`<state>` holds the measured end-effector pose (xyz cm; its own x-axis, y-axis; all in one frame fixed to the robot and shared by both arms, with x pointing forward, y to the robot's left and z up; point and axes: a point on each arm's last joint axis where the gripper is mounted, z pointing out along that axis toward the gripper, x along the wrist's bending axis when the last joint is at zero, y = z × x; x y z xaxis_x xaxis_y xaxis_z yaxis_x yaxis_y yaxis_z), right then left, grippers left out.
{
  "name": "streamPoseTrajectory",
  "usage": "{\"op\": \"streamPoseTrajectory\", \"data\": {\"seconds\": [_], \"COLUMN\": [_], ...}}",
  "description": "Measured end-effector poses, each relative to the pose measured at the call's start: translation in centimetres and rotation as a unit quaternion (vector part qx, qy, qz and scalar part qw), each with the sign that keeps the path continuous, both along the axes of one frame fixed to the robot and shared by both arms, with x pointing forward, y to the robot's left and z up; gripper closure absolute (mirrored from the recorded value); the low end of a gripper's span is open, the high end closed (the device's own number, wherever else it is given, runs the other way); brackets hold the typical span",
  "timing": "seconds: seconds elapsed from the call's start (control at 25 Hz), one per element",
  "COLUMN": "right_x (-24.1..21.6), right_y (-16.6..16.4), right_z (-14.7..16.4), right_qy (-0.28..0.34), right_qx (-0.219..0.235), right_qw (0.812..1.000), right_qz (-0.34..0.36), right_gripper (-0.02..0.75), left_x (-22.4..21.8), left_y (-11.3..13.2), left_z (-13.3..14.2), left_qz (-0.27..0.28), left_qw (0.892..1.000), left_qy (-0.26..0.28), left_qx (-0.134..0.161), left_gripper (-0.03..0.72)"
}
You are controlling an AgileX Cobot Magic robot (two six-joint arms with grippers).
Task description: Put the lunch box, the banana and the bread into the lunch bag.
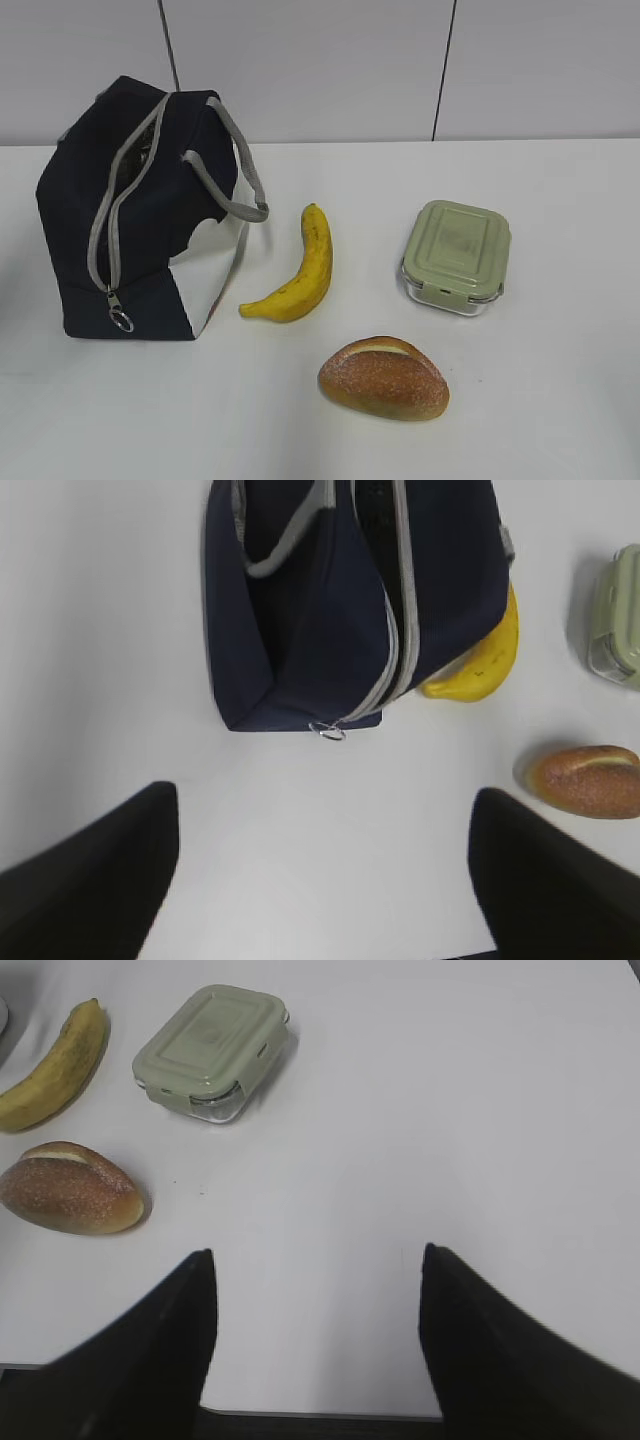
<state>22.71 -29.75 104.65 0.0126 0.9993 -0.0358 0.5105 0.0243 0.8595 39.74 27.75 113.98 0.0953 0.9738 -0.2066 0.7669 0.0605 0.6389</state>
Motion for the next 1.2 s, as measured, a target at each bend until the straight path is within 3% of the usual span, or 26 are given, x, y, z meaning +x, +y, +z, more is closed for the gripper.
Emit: {"op": "streamPoseTrajectory", "data": {"seconds": [0.44,0.76,1.2], "right_x": [0.0,0.0,0.0], "right_y": [0.0,0.0,0.0], "right_z": [0.0,0.0,0.0], "right_qy": [0.000,0.000,0.000], "right_qx": [0.000,0.000,0.000], "right_qw": [1.000,1.000,1.000], "right_qz": [0.000,0.000,0.000], "right_gripper": [0.267,0.267,0.267], "left_x": [9.5,15.8,22.5], "left_y": [-0.9,-1.3,-1.8], "left_z": [0.9,0.1,-3.4], "left_qz": [-0.035,-0.047,-0.070], "left_qw": [0.997,0.995,0.989], "left_qy": [0.062,0.090,0.128], "left_qx": [-0.009,-0.011,-0.012], "left_gripper": [0.110,0.125,0.263]}}
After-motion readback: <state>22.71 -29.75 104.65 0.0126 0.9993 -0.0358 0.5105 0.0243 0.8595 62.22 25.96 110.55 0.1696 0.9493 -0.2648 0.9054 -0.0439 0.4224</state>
